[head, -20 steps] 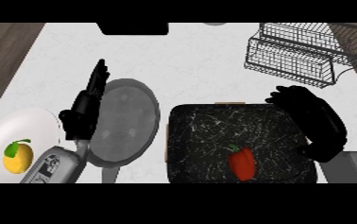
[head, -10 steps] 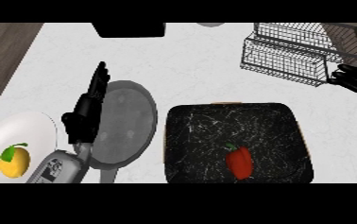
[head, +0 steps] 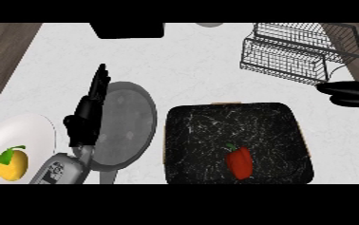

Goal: Pick the bell pepper from the tray and place it in the tiered basket

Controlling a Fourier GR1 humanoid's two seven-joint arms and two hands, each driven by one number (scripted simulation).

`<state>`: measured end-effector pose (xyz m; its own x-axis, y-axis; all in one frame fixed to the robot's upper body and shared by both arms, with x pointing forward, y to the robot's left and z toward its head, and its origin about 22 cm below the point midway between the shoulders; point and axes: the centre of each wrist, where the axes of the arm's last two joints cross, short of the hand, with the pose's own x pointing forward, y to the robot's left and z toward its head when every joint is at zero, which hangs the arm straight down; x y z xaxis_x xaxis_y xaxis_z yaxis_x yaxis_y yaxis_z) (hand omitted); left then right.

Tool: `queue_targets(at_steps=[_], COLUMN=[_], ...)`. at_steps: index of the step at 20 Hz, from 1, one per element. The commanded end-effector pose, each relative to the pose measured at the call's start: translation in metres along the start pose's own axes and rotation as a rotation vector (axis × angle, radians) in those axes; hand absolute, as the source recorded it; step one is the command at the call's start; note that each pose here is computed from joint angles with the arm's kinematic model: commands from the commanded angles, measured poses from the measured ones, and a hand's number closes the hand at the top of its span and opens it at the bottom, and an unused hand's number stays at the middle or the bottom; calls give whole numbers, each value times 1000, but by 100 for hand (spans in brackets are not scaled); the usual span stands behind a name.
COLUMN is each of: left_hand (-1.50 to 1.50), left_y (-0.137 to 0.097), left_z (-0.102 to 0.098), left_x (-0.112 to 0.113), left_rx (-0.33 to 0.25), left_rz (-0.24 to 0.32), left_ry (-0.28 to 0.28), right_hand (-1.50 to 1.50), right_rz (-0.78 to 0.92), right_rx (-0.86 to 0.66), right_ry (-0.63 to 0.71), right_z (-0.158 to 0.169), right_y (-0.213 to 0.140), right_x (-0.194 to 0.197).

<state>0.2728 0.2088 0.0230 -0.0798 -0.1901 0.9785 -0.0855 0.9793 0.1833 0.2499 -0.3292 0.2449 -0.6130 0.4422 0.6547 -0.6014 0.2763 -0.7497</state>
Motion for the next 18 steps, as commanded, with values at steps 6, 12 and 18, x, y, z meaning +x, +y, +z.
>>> queue_targets(at_steps=[6,12,18], left_hand=[0,0,0], left_y=[-1,-10,-12], left_z=[-4,5,10], left_x=[12,25,18], left_rx=[-11,-27,-34], left_rz=[2,4,2], left_ry=[-21,1,-19], right_hand=[-150,-150,-150], right_rz=[183,220,276], right_rx=[84,108,205], right_ry=[109,123,243], right_z=[-21,-36,-45], right_y=[54,83,78], right_x=[51,68,63])
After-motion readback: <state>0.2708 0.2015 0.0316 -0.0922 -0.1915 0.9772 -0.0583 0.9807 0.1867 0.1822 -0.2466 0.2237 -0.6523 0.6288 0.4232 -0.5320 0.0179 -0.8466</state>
